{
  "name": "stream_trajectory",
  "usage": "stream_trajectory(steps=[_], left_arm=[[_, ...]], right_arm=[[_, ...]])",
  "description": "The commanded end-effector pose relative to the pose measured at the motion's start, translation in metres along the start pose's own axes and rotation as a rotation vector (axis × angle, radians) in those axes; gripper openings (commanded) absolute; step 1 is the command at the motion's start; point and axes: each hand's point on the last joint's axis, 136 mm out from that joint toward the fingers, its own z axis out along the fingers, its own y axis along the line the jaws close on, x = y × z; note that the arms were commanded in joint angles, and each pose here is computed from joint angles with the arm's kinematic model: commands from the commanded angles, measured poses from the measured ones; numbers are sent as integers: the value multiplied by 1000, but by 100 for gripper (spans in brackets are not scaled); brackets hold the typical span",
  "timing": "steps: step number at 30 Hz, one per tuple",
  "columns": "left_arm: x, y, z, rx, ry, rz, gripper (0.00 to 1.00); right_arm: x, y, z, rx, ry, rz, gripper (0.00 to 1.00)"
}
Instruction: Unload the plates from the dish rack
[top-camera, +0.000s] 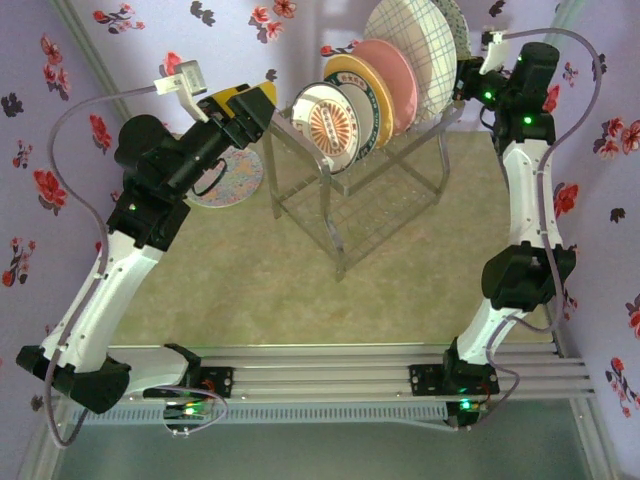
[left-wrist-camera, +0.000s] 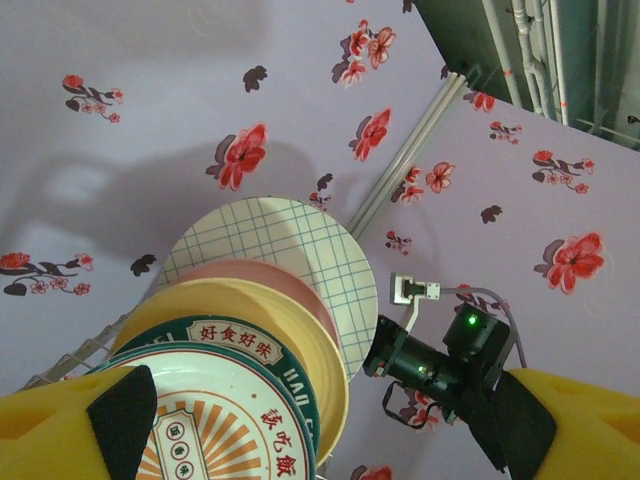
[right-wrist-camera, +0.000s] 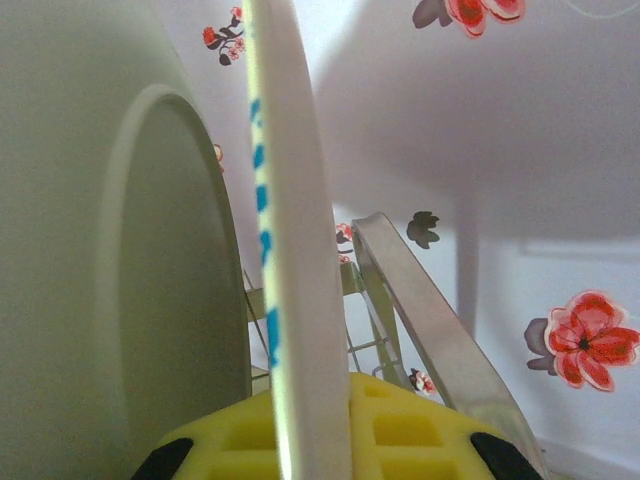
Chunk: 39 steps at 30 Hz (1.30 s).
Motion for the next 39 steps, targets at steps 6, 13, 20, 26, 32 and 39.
stream_trajectory(steps=[6, 13, 20, 26, 32, 39], left_arm=[[-18, -24, -8, 55, -50, 38, 90], [-18, -25, -8, 58, -47, 38, 90], [-17, -28, -8, 65, -45, 34, 90], [-17, -30, -6, 69, -43, 34, 90], [-12, -30, -1, 76, -33, 11, 90], [1, -32, 14, 88, 4, -35, 90]], right_arm=[[-65, 29, -28, 4, -143, -138, 0], [-87, 28, -41, 52, -194, -168, 0], [-108, 22, -61, 136, -247, -201, 0], [-128, 16, -85, 226, -310, -220, 0], [-150, 15, -111, 312, -390, -216, 0], [-173, 21, -146, 404, -521, -184, 0]])
